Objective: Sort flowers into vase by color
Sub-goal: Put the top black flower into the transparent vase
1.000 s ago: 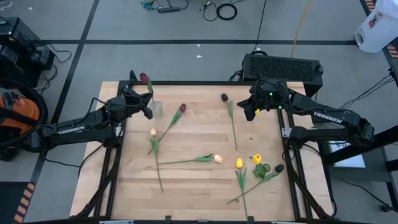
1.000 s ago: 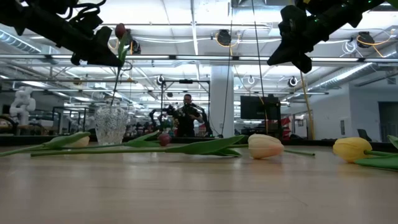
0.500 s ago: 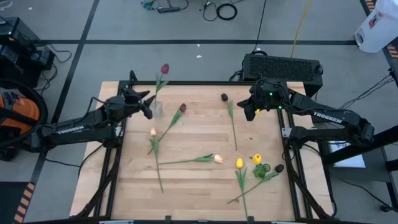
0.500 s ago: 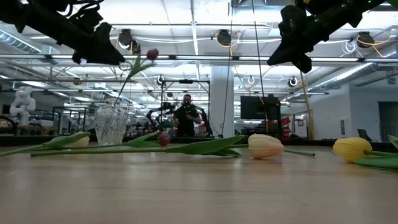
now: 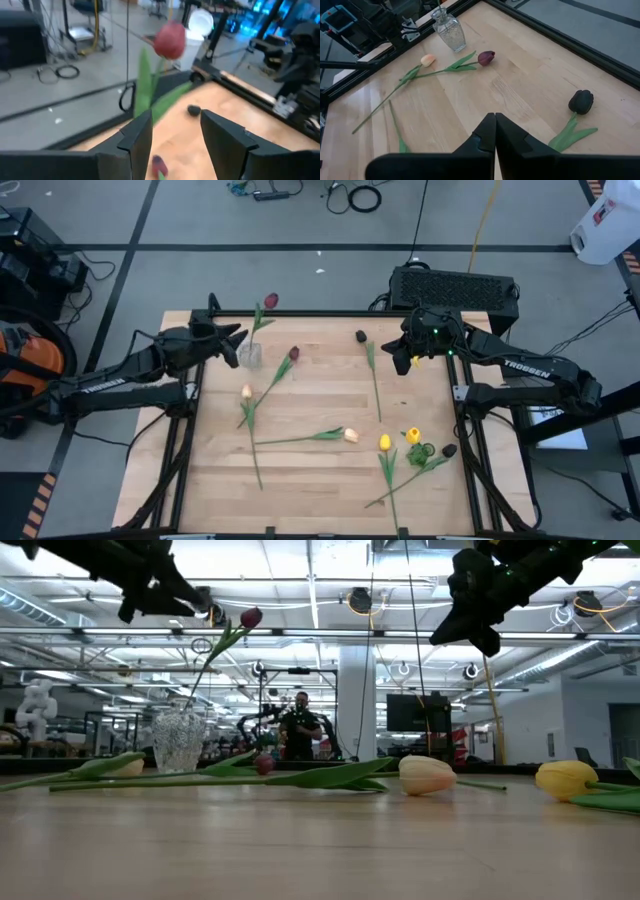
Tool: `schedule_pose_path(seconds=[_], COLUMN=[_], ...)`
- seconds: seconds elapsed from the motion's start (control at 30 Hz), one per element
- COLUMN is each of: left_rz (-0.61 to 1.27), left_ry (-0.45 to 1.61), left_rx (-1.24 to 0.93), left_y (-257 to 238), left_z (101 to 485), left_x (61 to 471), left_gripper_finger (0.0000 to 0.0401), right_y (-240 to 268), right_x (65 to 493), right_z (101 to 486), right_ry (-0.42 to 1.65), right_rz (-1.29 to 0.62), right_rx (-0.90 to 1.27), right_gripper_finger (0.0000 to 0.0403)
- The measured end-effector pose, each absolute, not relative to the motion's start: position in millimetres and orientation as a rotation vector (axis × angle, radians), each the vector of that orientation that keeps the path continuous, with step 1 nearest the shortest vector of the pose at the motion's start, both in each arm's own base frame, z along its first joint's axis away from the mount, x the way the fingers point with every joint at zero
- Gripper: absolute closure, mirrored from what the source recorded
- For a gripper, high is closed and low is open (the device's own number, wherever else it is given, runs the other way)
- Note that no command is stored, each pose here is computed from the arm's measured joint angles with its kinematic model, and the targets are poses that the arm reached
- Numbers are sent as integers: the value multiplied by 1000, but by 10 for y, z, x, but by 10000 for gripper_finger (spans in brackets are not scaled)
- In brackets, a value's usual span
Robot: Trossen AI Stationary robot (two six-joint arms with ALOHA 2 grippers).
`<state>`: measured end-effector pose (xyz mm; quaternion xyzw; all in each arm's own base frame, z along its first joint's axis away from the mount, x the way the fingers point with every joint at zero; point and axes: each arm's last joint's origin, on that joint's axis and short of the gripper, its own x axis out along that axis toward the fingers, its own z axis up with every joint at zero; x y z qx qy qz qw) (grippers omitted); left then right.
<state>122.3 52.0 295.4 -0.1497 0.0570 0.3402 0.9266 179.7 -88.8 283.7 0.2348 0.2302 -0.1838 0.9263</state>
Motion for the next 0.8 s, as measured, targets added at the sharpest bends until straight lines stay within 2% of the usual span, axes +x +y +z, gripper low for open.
schedule_pose_path(seconds=[0.2,0.43,0.8], left_rz=[679,727,659], left_ry=[236,403,623], left_rx=[-397,-538,-654], left_y=[469,464,407], left_z=[3093,3076,2828], left_x=[1356,1653,2188], left_gripper_finger=[225,225,226], right_y=[-887,-887,-879], right_x=[1798,1797,1786], right_z=[2837,2836,2815], right_ry=[475,476,504], right_rz=[-370,-369,-362], right_rx=[466,467,458], right_gripper_finger=[403,403,403])
